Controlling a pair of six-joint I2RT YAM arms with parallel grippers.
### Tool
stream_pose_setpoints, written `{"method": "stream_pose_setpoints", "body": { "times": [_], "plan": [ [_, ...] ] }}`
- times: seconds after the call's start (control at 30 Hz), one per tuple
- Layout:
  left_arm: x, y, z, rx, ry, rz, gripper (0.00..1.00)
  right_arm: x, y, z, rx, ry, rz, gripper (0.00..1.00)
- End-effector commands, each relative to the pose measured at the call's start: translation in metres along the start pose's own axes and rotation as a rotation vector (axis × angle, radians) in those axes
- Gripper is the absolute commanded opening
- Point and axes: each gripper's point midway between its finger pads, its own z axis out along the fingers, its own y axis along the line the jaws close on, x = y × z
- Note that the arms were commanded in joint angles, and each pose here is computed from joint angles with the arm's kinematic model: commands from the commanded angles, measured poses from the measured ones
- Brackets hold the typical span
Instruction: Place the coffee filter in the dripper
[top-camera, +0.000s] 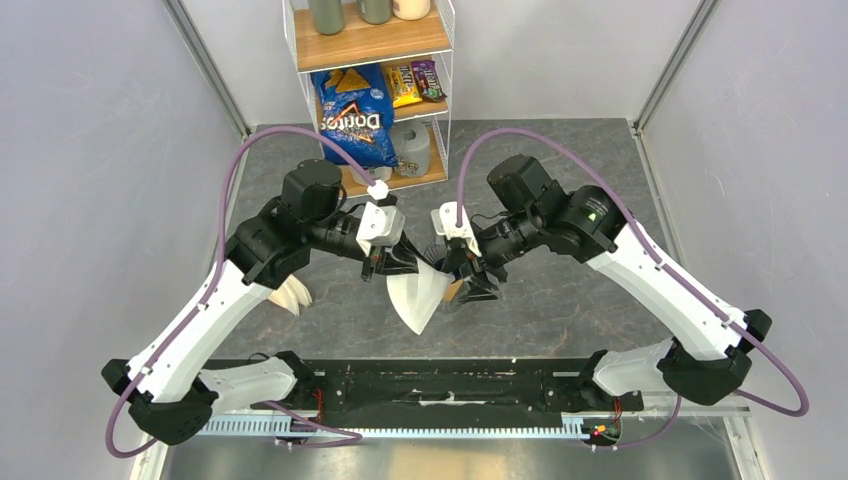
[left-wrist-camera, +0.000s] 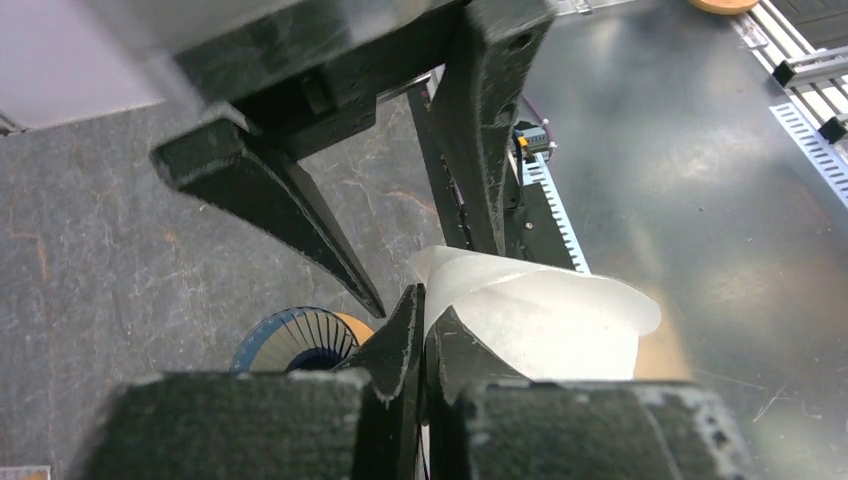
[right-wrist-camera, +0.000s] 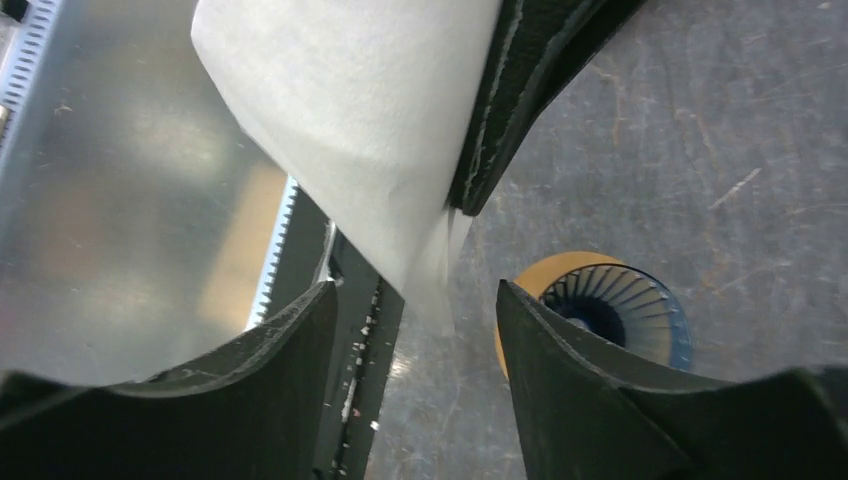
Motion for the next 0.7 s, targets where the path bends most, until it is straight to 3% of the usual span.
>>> {"method": "stream_pose_setpoints", "body": {
  "times": [0.0, 0.3, 0.47, 0.67],
  "plan": [
    [-0.008, 0.005, -0.003, -0.069, -0.027, -0.018, 0.02, -0.011, 0.003, -0.020, 0.083, -0.022, -0.067, 0.72],
    [-0.024, 0.032, 0.002, -0.223, -0.169, -0.331, 0.02, -0.014, -0.017, -0.016, 0.180, -0.059, -0.083, 0.73],
    [-0.028, 0.038, 0.000, -0.252, -0.198, -0.396, 0.02, -0.018, -0.029, -0.017, 0.227, -0.060, -0.120, 0.70],
    [-0.023, 0.038, 0.000, -0.263, -0.198, -0.460, 0.02, -0.025, -0.035, -0.020, 0.263, -0.077, -0.144, 0.48]
  ]
}}
